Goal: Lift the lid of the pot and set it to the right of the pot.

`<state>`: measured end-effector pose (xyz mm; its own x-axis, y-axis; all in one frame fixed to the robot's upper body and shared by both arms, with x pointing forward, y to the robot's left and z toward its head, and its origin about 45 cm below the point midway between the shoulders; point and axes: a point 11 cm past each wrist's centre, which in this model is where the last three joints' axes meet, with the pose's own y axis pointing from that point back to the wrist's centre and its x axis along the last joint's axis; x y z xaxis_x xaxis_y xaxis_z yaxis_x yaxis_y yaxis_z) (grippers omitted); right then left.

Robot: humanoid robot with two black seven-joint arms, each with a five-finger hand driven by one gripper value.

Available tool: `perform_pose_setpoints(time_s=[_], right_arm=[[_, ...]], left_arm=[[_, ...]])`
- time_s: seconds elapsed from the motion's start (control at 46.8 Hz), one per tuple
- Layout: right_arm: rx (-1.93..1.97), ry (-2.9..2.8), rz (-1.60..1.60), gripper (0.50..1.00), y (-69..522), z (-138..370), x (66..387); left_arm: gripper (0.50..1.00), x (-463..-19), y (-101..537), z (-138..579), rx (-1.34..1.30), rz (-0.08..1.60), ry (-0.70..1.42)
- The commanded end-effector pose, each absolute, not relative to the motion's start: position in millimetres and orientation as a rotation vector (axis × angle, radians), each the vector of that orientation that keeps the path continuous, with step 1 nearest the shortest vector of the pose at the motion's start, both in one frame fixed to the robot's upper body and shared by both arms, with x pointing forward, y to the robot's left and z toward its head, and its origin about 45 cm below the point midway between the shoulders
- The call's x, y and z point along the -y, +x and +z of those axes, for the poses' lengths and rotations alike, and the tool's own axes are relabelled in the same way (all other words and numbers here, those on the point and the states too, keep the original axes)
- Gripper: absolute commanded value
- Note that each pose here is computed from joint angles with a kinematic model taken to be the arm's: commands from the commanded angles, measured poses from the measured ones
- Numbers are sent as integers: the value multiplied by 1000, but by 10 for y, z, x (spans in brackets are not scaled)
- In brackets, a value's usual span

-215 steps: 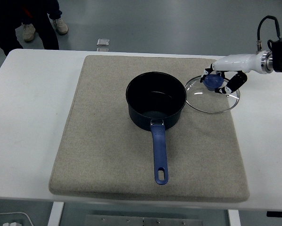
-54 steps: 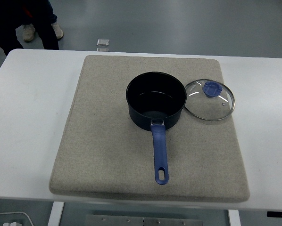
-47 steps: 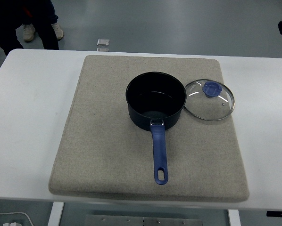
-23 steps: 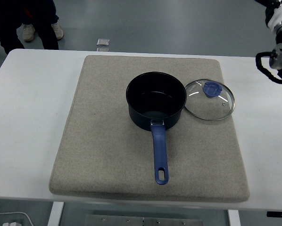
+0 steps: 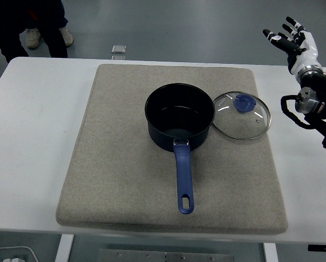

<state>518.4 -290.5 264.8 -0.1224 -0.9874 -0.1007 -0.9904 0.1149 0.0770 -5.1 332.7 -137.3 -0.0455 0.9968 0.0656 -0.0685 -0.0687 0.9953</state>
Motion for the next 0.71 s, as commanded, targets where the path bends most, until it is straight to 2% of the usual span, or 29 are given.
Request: perform_pose_setpoints(time_s=[0.0,0.406,0.577,0.684], right_arm=[[-2318,-2056,178,915,5215,2738,2891],[-2320,-2031,226,917,5223,2744,2895],[-2306,-1856,458,917,5217,2715,3006],[-2313,-1856,450,917,5217,2716,2995]], left_arm=[[1000,-3328,-50,-1373,-1156,1323,1185],[1000,-3328,-50,-1373,-1156,1323,1185],[1000,-3328,-51,-1373,-1157,1322,1186],[1000,-3328,-50,-1373,-1156,1323,1185]])
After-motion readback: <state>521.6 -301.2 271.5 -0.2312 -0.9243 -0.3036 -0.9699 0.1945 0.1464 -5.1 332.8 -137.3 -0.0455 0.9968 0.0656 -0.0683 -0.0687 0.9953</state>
